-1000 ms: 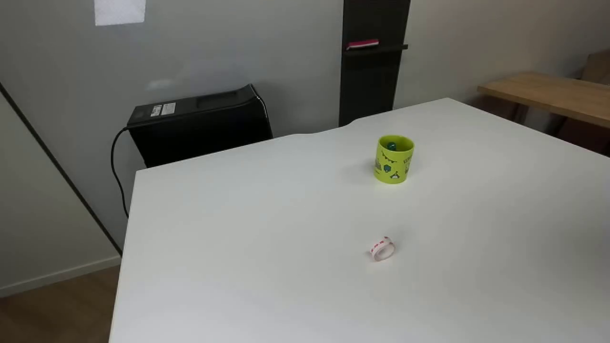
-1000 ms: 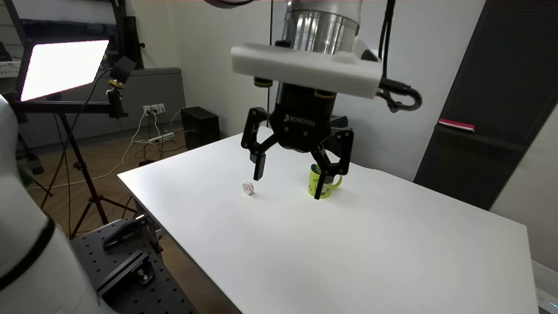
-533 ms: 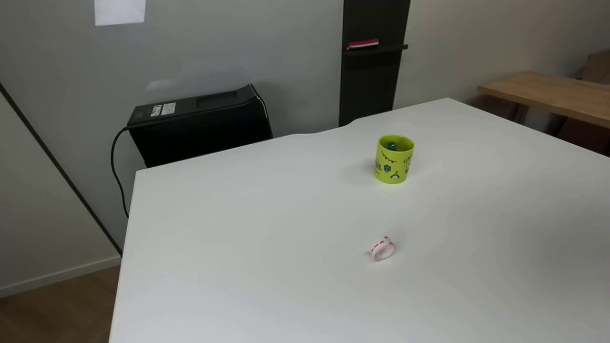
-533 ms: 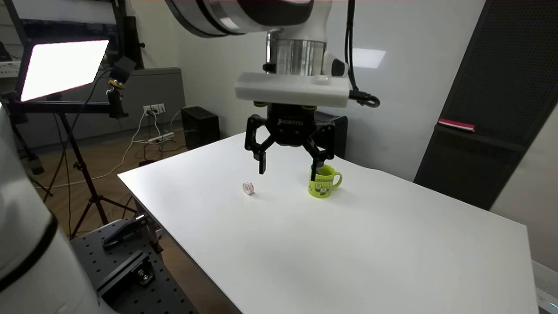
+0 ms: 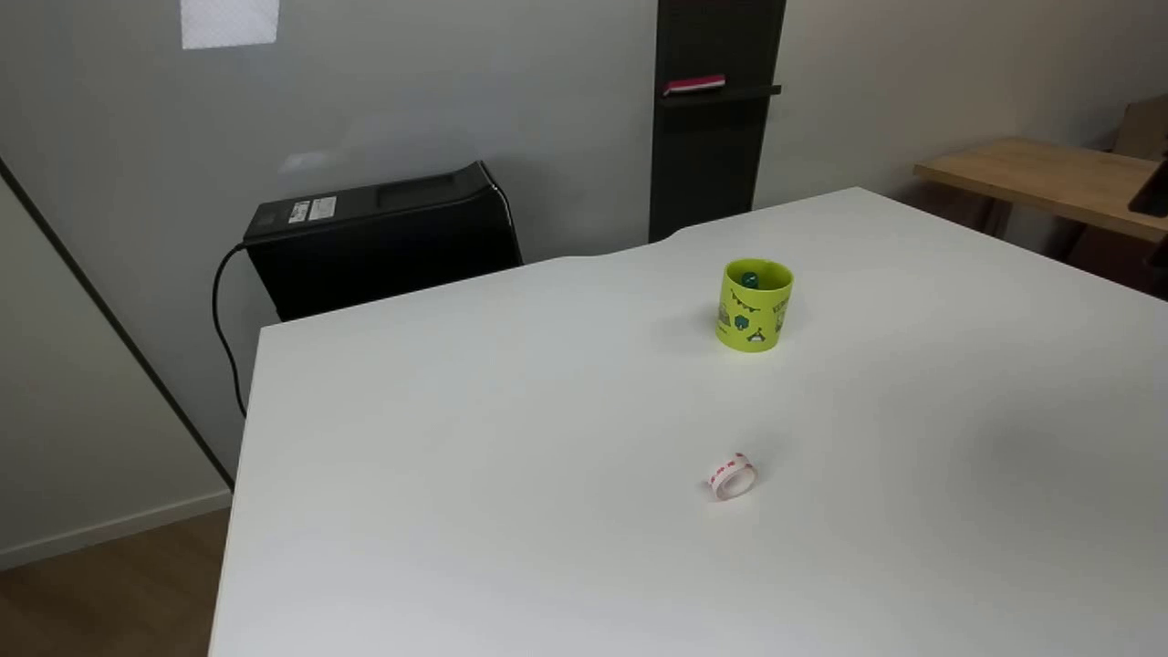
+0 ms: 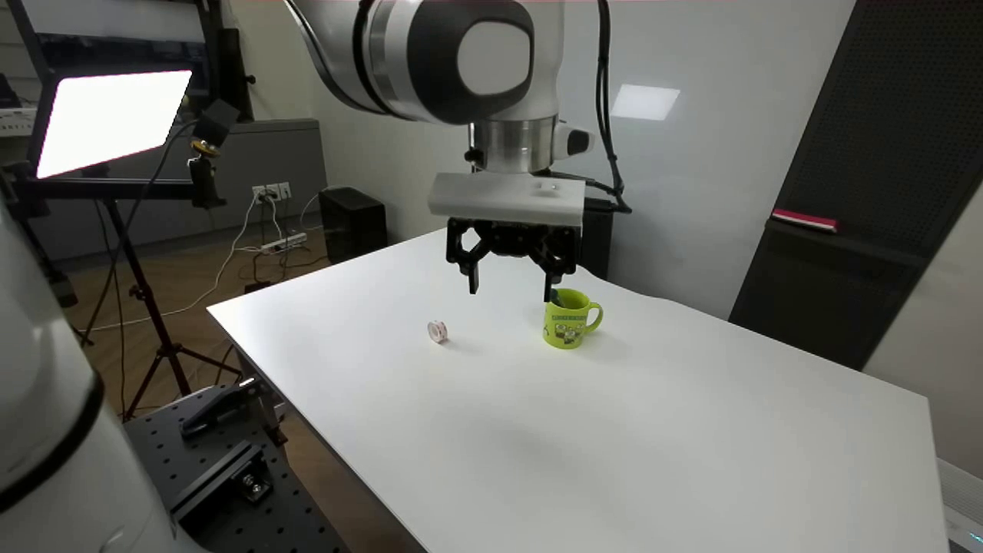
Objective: Take the marker out of the mug and put it on the table
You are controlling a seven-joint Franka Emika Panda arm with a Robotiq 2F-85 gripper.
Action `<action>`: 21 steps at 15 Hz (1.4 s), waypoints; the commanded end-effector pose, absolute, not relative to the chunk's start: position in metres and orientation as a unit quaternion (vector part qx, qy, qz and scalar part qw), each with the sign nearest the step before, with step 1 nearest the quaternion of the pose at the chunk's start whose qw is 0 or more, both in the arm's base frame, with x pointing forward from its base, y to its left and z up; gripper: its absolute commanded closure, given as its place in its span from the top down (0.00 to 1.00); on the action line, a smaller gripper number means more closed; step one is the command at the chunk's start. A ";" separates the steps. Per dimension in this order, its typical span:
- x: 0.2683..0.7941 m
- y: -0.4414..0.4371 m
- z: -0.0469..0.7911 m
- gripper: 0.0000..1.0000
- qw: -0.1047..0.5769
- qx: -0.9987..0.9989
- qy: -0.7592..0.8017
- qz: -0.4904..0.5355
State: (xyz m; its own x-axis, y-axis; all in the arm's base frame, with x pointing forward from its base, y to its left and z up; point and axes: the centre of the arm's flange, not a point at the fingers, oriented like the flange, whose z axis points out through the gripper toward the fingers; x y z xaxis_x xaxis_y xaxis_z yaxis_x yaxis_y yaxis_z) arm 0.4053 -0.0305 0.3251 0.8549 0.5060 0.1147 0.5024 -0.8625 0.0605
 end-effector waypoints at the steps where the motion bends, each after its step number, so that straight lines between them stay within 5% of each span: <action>1: 0.435 -0.017 0.310 1.00 0.017 0.966 0.241 0.088; 21: 0.472 -0.013 0.306 1.00 0.048 0.964 0.235 0.115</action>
State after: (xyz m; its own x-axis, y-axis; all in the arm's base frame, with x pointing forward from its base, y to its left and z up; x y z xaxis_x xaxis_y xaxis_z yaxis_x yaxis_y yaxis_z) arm 0.4549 -0.0069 0.2974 0.8562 0.4912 0.1600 0.4811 -0.8710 0.0994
